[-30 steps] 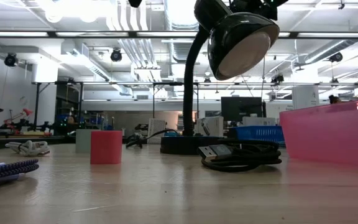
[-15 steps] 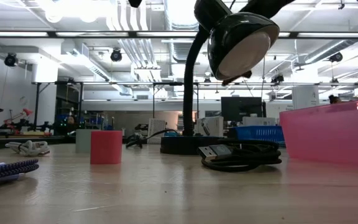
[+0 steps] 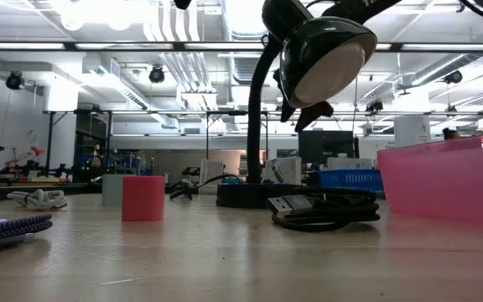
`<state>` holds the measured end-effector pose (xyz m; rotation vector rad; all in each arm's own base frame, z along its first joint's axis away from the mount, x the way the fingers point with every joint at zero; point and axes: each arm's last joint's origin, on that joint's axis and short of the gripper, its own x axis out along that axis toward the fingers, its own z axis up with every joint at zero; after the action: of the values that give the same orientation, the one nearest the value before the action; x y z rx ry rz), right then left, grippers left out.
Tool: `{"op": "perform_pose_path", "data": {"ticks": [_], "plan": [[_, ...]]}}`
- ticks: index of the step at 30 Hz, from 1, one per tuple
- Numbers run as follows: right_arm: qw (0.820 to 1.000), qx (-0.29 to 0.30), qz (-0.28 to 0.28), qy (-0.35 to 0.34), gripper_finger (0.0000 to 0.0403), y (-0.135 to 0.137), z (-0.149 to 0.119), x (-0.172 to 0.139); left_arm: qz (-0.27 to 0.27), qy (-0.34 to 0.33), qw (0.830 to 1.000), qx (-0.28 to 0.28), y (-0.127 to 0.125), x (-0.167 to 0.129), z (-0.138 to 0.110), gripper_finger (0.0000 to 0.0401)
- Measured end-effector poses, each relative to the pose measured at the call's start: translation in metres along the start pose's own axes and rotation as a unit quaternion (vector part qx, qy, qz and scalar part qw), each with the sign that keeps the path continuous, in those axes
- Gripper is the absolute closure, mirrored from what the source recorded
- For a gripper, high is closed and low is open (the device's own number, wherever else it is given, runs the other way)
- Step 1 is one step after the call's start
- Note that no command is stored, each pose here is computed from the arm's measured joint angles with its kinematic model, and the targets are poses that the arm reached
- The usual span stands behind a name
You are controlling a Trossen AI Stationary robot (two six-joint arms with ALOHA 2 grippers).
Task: Pick and place items into bin
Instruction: Put the white card reader box into the blue bin
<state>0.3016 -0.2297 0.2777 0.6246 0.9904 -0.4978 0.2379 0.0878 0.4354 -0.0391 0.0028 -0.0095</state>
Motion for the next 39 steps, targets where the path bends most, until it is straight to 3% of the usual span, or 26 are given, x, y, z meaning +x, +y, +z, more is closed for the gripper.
{"op": "perform_pose_path", "data": {"ticks": [11,18,39], "plan": [[0.999,0.012,-0.010,0.044,0.0148,0.003,-0.003,0.033,0.000,0.000,1.000,-0.003,0.000,0.000,0.000,0.0254],[0.998,0.017,-0.050,0.046,0.0152,0.000,-0.003,0.040,0.000,0.000,1.000,-0.004,0.000,0.000,0.000,0.0254],[0.996,0.010,-0.058,0.071,0.0156,0.002,-0.007,0.061,0.000,0.001,1.000,-0.004,0.000,0.000,0.000,0.0254]]}}
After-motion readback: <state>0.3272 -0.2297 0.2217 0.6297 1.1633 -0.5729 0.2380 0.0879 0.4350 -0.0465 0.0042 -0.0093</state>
